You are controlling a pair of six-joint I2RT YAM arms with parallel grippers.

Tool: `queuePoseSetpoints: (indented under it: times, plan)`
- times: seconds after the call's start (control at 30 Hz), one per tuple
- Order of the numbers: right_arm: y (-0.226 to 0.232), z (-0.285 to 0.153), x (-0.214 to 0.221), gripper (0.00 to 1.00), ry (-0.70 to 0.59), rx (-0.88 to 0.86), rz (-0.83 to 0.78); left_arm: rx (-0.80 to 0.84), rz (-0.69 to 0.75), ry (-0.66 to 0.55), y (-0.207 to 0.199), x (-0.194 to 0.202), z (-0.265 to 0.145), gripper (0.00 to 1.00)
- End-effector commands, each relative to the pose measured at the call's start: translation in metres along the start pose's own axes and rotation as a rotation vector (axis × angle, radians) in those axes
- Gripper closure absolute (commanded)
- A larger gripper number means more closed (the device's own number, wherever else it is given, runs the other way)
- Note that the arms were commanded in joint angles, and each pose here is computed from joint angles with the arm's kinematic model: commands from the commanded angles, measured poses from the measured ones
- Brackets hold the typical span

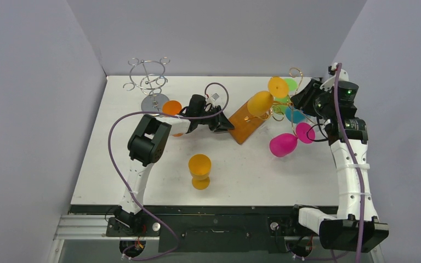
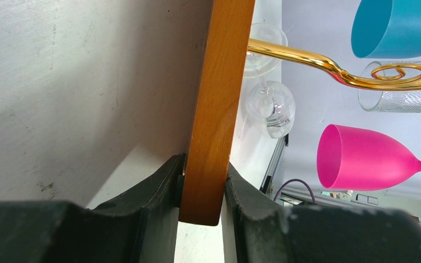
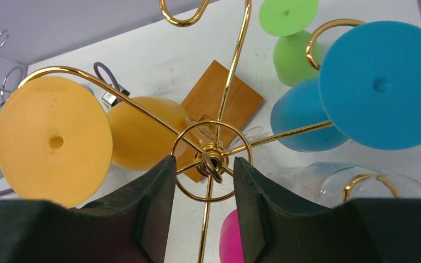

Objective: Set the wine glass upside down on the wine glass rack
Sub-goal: Adjust the wine rack at the center of the board.

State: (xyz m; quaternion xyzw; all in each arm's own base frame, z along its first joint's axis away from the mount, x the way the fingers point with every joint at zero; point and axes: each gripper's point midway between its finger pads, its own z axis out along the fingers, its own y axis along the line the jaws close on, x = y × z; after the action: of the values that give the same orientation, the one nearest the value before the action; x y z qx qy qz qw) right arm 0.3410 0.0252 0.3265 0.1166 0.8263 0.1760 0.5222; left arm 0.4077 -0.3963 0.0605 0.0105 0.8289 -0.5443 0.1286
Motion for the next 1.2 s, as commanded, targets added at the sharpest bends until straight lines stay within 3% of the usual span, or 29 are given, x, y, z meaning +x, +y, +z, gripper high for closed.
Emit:
queuePoseSetpoints:
  times: [0.0, 0.23, 0.37, 0.47, 0.57, 0.7, 0.87, 1.17]
  plan:
    - [0.017, 0.006, -0.014, 0.64, -0.034, -0.071, -0.044, -0.084, -0.144, 0.079, 0.031, 0.021, 0.000, 1.00]
    - [0.015, 0.009, -0.006, 0.78, -0.019, -0.065, -0.050, -0.097, -0.152, 0.081, 0.036, 0.022, 0.000, 1.00]
    - [0.019, 0.015, -0.010, 1.00, -0.022, -0.070, -0.057, -0.090, -0.153, 0.078, 0.033, 0.021, -0.001, 1.00]
    - [0.025, 0.020, -0.017, 1.00, -0.030, -0.064, -0.075, -0.089, -0.151, 0.074, 0.030, 0.019, -0.003, 0.99]
    - [0.031, 0.026, -0.026, 1.00, -0.038, -0.060, -0.095, -0.098, -0.144, 0.066, 0.028, 0.016, -0.006, 0.79]
    - [0.040, 0.032, -0.037, 1.00, -0.055, -0.058, -0.128, -0.116, -0.139, 0.058, 0.026, 0.012, -0.012, 0.38]
    - [0.046, 0.043, -0.047, 1.00, -0.054, -0.044, -0.167, -0.126, -0.123, 0.038, 0.018, 0.006, -0.025, 0.01]
    - [0.074, 0.062, -0.071, 1.00, -0.036, -0.054, -0.267, -0.142, -0.076, 0.066, -0.003, 0.013, -0.052, 0.04]
